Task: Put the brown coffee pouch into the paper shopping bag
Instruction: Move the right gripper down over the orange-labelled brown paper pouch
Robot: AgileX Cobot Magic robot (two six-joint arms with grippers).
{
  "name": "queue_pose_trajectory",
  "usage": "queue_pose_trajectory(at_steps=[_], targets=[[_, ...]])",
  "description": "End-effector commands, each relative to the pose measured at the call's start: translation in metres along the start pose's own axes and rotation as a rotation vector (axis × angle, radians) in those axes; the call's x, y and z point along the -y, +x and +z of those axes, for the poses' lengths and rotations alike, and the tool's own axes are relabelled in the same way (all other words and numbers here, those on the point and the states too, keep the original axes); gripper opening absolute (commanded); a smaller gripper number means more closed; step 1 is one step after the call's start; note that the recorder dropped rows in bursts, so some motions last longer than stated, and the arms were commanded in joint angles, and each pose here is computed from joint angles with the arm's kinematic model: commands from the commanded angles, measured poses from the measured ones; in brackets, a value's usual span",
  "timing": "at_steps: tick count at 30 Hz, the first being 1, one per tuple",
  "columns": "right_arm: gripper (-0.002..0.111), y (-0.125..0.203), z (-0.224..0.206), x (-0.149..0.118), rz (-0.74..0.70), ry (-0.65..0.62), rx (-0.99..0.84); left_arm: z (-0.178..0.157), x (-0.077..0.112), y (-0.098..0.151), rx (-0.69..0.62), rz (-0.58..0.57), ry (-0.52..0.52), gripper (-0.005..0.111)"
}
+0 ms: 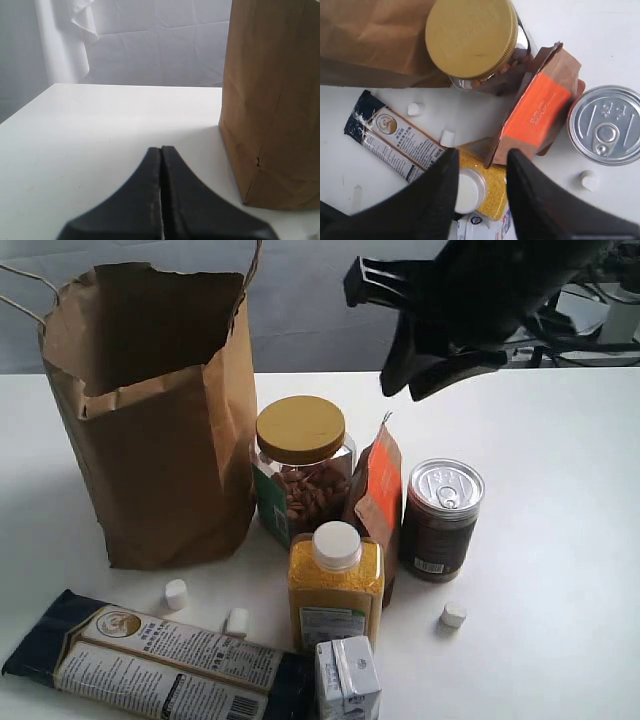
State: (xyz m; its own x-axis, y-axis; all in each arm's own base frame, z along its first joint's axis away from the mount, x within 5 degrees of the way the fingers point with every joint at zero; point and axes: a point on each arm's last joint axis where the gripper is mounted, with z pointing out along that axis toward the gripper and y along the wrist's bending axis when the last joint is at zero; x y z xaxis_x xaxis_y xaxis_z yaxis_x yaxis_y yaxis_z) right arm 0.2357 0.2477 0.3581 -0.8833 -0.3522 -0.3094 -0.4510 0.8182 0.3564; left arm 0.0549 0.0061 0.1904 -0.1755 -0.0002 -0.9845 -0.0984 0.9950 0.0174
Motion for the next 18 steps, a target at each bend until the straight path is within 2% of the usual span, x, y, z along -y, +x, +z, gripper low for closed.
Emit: queue_pose_trajectory(at_steps=[1,3,14,18], targets=[[0.055,-0.008,0.023,0.001,0.093,0.009,-0.057,0.000,0.000,0.001,0.004,0.001,-0.005,0.000],[0.058,-0.011,0.036,0.003,0.123,0.015,-0.087,0.000,0.000,0.001,0.004,0.001,-0.005,0.000],[0.057,-0.016,0.088,0.014,0.188,0.065,-0.201,0.000,0.000,0.001,0.004,0.001,-0.005,0.000],[0.047,-0.016,0.108,0.018,0.208,0.078,-0.246,0.000,0.000,0.001,0.004,0.001,-0.005,0.000]])
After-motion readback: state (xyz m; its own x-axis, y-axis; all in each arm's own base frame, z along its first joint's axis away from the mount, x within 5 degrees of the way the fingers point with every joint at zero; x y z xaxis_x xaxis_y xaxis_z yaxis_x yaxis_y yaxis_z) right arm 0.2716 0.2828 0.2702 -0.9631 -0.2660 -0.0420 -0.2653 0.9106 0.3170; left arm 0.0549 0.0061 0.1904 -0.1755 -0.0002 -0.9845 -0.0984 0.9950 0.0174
